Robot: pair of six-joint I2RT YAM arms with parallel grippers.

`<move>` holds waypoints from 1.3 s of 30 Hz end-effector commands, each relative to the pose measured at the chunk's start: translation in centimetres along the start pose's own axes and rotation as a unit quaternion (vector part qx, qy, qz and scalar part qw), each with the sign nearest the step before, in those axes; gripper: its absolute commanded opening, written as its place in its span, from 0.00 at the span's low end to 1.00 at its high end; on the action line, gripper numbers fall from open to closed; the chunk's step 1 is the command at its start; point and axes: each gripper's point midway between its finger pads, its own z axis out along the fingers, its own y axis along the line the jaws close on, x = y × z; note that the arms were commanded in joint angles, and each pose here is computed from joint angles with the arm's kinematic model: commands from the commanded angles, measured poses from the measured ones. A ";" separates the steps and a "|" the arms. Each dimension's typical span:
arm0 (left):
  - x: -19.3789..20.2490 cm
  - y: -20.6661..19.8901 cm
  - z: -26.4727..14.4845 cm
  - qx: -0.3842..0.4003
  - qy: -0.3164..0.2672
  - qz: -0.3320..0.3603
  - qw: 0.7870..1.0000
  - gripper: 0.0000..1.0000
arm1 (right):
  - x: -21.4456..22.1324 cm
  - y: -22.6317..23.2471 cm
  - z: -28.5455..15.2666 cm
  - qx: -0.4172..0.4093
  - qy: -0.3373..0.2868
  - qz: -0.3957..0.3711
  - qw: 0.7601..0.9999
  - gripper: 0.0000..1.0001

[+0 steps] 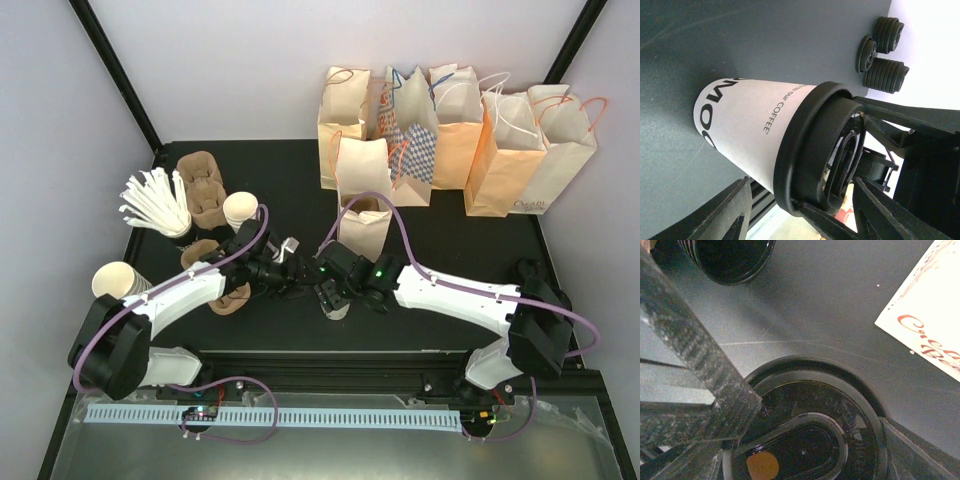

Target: Pack the takeout coffee

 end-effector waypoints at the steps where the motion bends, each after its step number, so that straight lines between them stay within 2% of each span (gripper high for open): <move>1: 0.5 0.1 -0.2 0.006 0.007 0.003 1.000 0.58 | 9.9 -2.4 4.4 0.062 0.156 -0.011 0.986 0.79; 10: 1.2 -0.1 -0.8 0.013 0.004 0.006 1.000 0.57 | 11.3 -2.5 3.5 0.088 0.148 -0.013 0.985 0.79; 21: 1.3 -0.8 -1.2 0.020 -0.001 0.016 1.000 0.57 | 6.2 -2.1 -0.3 0.100 0.097 -0.014 0.990 0.79; 29: 0.9 -1.6 -1.6 0.008 -0.003 0.037 0.999 0.58 | 2.9 -2.1 -2.5 0.113 0.069 -0.011 0.991 0.83; 39: 0.9 -2.1 -1.6 0.010 0.004 0.045 0.999 0.58 | 2.5 -2.3 -3.4 0.097 0.060 0.007 0.993 0.84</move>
